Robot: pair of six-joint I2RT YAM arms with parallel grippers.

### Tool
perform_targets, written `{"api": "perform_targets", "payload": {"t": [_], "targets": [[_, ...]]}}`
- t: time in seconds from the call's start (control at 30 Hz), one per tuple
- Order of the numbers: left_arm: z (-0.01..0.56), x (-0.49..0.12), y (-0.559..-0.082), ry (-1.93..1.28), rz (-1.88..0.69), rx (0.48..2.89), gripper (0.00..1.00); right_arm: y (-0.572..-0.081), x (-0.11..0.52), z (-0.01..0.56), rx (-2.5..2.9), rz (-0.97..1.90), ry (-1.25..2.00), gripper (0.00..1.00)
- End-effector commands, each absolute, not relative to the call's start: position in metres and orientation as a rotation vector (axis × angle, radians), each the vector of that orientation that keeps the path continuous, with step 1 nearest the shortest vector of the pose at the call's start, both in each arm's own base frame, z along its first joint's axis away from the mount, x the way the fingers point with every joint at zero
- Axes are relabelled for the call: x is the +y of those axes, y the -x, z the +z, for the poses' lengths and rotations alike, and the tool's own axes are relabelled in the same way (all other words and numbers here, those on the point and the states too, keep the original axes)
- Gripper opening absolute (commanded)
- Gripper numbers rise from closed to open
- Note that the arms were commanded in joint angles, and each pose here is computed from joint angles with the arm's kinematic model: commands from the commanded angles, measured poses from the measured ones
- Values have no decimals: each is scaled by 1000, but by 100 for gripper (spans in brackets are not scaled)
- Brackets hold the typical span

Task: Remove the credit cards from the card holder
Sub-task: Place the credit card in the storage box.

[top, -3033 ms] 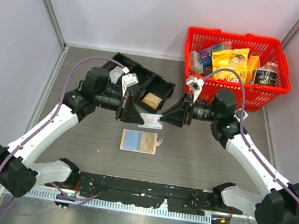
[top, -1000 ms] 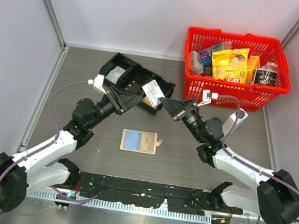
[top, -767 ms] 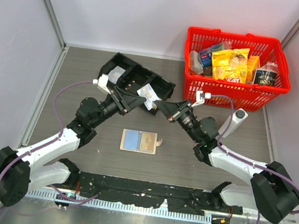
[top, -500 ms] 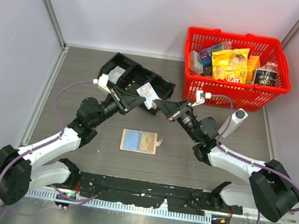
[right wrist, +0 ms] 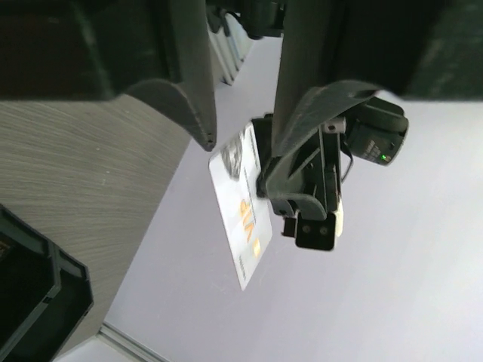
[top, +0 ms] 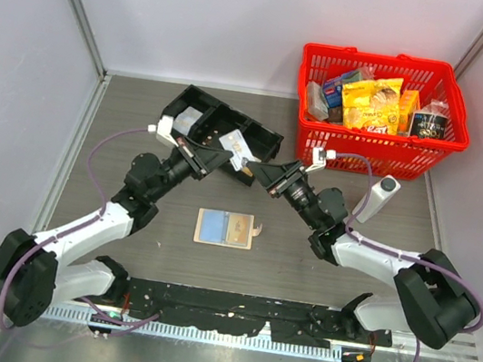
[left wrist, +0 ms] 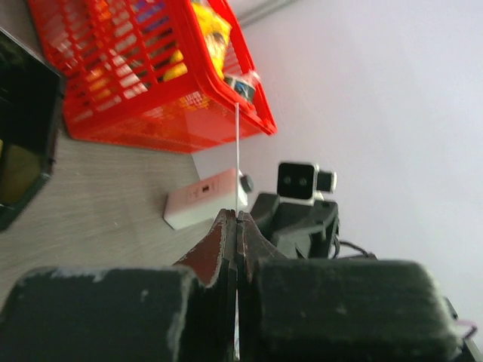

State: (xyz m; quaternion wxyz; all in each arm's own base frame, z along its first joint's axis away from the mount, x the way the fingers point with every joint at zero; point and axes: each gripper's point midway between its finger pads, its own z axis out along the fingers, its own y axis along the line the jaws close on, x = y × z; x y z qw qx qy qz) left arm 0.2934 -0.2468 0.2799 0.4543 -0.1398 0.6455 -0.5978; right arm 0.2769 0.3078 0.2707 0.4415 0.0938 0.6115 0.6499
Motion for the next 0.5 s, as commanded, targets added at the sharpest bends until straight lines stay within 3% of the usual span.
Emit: {"api": "perform_targets", "payload": {"t": [0.0, 0.47], "targets": [[298, -217, -321, 403, -1388, 1509, 0, -277, 302, 290, 1480, 1569, -179, 47], [234, -83, -459, 734, -759, 1617, 0, -287, 257, 250, 1710, 1118, -65, 66]]}}
